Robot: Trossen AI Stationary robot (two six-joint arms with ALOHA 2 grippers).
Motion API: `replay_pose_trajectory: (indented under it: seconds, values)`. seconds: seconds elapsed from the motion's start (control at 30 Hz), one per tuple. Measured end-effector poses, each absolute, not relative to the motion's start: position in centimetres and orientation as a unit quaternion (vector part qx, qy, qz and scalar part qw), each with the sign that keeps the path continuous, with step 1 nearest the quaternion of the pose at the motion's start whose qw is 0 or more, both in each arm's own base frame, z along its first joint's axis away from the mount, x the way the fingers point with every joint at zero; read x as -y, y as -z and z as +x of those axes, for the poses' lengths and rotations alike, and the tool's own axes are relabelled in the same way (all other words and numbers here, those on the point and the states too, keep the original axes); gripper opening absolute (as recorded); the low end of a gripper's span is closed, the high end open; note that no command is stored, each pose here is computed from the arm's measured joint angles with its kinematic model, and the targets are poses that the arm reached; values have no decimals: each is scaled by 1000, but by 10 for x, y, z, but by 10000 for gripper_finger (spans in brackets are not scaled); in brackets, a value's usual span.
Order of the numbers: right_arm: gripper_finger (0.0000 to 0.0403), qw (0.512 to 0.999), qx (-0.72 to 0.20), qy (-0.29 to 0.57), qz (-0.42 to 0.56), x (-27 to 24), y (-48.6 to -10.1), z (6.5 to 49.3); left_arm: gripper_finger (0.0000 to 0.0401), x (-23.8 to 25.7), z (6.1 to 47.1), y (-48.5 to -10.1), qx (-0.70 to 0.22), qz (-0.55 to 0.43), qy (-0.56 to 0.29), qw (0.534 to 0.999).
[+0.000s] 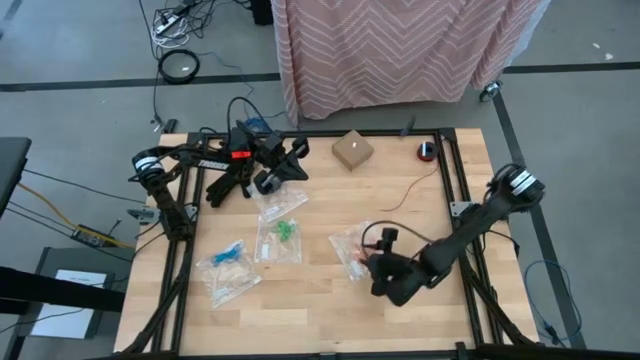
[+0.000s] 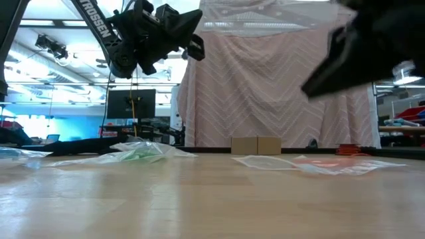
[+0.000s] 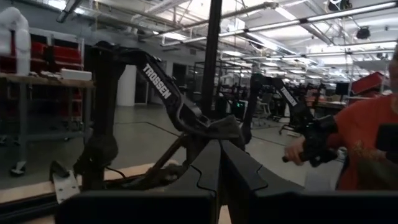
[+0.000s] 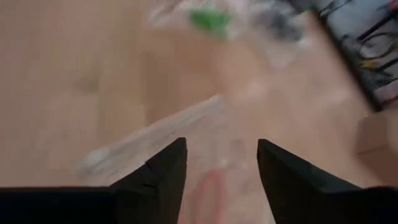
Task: Sort rubber bands
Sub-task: Close the transparent zip bag
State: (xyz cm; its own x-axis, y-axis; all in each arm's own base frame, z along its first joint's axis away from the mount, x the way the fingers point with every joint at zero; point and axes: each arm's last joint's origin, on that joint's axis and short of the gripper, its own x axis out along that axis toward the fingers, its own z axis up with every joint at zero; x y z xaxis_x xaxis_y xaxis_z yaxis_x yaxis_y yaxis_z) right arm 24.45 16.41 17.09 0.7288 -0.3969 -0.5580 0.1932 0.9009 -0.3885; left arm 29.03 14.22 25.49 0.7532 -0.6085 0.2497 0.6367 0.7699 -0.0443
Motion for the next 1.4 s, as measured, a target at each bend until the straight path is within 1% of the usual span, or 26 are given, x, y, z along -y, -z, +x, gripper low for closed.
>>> replay_pose_trajectory:
  seconds: [0.1, 0.27, 0.47, 0.57, 0.67, 0.73, 0.8, 0.9, 0.93, 0.97, 1.1, 1.3, 1.4]
  values:
    - [199, 904, -370, 138, -160, -169, -148, 249, 21, -142, 290, -254, 101, -71, 343, 931]
    - [211, 892, -391, 158, -163, -166, -130, 258, 21, -143, 292, -251, 83, -93, 340, 932]
    - [198, 886, -386, 198, -160, -144, -137, 283, 21, -145, 295, -245, 55, -128, 334, 932]
    - [187, 883, -395, 190, -169, -131, -146, 299, 21, -146, 296, -243, 49, -136, 331, 933]
    - [169, 881, -410, 178, -157, -116, -152, 312, 21, -147, 297, -241, 45, -149, 319, 935]
    - [145, 880, -424, 158, -143, -106, -154, 319, 21, -148, 297, -240, 42, -156, 314, 935]
    - [109, 880, -436, 137, -129, -99, -154, 322, 21, -150, 297, -240, 38, -163, 311, 936]
    - [36, 876, -454, 111, -116, -91, -153, 325, 21, -153, 295, -240, 36, -172, 306, 936]
    - [19, 876, -458, 103, -114, -89, -153, 326, 21, -154, 295, -240, 36, -173, 305, 936]
    - [11, 875, -460, 96, -115, -87, -152, 326, 21, -155, 294, -240, 36, -173, 303, 936]
    - [4, 877, -460, 90, -107, -84, -153, 328, 21, -158, 292, -239, 36, -171, 300, 938]
    - [0, 875, -473, 46, -87, -83, -151, 329, 21, -159, 292, -240, 37, -170, 300, 938]
    - [0, 875, -476, 47, -82, -79, -150, 330, 21, -159, 292, -240, 37, -169, 300, 938]
